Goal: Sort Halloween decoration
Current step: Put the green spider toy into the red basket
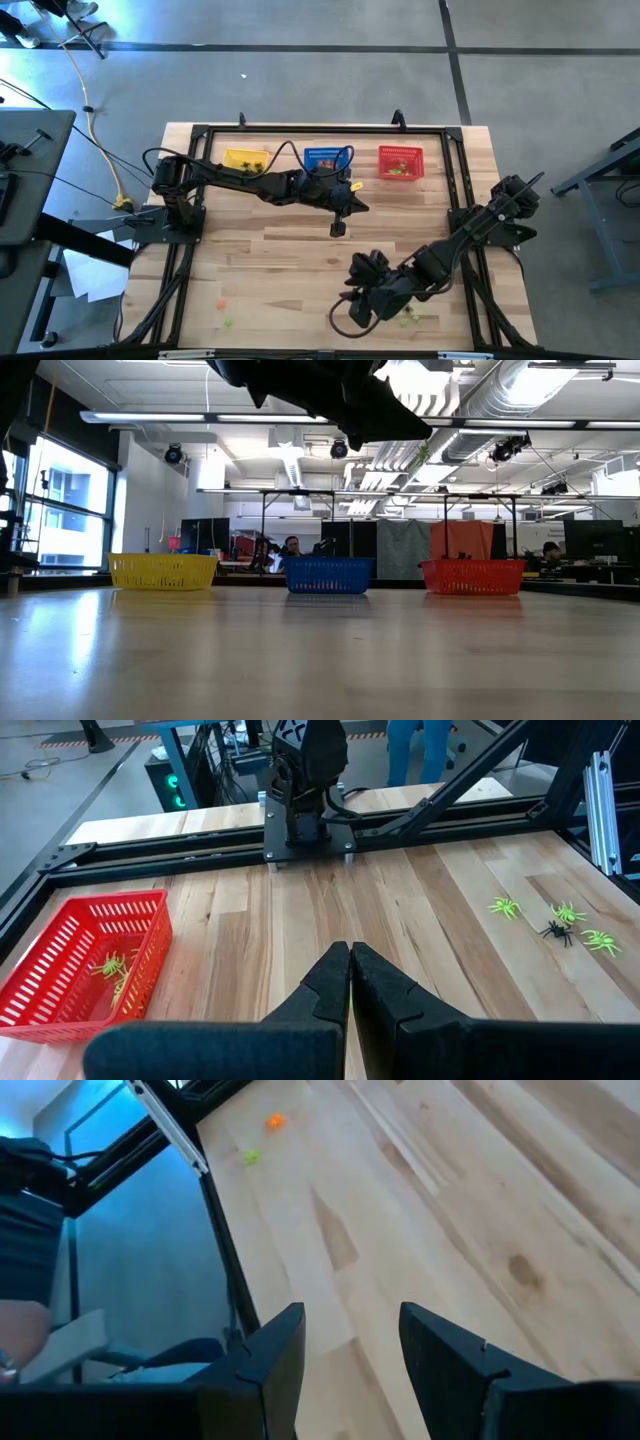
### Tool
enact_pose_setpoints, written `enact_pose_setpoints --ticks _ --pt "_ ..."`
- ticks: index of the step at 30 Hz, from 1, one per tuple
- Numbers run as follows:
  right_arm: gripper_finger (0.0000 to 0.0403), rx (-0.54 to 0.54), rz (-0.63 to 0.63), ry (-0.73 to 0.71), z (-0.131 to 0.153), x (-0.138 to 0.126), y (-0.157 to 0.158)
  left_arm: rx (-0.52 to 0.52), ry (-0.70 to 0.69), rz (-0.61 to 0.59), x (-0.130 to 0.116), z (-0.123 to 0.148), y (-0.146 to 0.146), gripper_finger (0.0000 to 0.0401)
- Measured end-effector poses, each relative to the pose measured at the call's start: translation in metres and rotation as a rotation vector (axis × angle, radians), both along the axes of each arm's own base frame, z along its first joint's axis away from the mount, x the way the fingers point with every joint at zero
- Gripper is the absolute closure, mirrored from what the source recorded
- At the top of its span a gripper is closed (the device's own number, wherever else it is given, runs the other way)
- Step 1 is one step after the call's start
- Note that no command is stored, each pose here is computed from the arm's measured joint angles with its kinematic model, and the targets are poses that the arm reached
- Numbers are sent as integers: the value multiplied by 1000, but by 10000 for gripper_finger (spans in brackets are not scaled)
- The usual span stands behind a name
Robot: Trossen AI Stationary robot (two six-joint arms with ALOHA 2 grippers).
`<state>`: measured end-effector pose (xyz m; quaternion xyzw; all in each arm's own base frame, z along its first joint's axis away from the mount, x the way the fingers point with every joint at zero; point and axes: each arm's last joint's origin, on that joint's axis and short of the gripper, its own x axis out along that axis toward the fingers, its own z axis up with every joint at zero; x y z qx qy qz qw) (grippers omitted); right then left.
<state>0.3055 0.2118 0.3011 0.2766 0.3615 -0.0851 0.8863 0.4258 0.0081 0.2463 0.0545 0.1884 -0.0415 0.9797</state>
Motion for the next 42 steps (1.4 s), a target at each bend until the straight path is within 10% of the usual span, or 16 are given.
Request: enact_pose_setpoints --ticks 15,30,42 --pt "243 178 13 86 -1 16 -21 0 -1 0 0 0 0 401" --pt "243 -513 -367 169 1 -74 -34 0 8 1 0 -1 0 401" --pt "243 -652 -534 -34 -61 -100 -40 -22 -7 10 0 1 0 401"
